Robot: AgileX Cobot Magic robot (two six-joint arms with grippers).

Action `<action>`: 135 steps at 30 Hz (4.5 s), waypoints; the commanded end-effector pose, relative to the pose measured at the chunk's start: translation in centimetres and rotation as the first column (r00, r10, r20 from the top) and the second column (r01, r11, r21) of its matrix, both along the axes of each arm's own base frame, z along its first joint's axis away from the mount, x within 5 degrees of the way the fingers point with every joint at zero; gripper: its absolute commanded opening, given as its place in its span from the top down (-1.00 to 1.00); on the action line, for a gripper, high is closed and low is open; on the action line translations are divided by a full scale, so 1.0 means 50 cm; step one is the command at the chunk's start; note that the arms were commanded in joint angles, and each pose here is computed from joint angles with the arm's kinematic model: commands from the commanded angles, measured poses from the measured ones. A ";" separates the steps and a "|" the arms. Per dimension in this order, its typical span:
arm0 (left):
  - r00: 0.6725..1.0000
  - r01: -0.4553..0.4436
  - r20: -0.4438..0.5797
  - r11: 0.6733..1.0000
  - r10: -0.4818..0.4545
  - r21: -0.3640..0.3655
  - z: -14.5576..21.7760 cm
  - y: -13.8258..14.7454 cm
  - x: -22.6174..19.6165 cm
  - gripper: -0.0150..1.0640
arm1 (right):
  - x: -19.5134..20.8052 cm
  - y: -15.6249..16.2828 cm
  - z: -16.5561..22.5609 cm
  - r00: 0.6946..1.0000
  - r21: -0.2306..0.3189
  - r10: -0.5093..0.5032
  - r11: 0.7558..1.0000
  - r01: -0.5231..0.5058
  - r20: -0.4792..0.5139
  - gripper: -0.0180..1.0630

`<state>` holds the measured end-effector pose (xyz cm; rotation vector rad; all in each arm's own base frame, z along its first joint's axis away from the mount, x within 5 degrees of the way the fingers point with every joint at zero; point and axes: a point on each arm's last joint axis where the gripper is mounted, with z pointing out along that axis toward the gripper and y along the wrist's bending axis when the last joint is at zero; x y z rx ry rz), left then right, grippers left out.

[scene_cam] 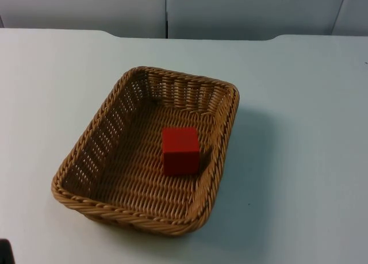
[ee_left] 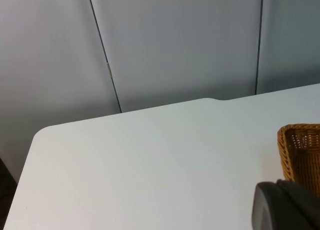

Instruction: Pick up the basket with the left hand and place the cube into the basket with the right hand.

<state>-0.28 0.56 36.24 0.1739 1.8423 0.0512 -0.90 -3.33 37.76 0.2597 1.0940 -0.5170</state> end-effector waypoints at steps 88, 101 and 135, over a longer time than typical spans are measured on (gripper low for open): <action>1.000 0.011 0.030 1.000 -0.010 -0.020 0.002 -0.002 0.001 0.97 | -0.085 -0.096 -0.091 0.481 -0.265 -0.685 0.687 0.677 -0.547 0.59; 0.999 0.027 0.023 0.999 -0.026 -0.040 0.002 -0.006 0.000 0.97 | -0.086 -0.095 -0.091 0.652 0.048 -0.625 0.706 0.707 -0.429 0.60; 0.999 0.041 0.011 0.998 -0.040 -0.056 0.000 -0.009 -0.001 0.97 | -0.062 -0.103 -0.107 0.505 -0.293 -0.651 0.732 0.615 -0.566 0.97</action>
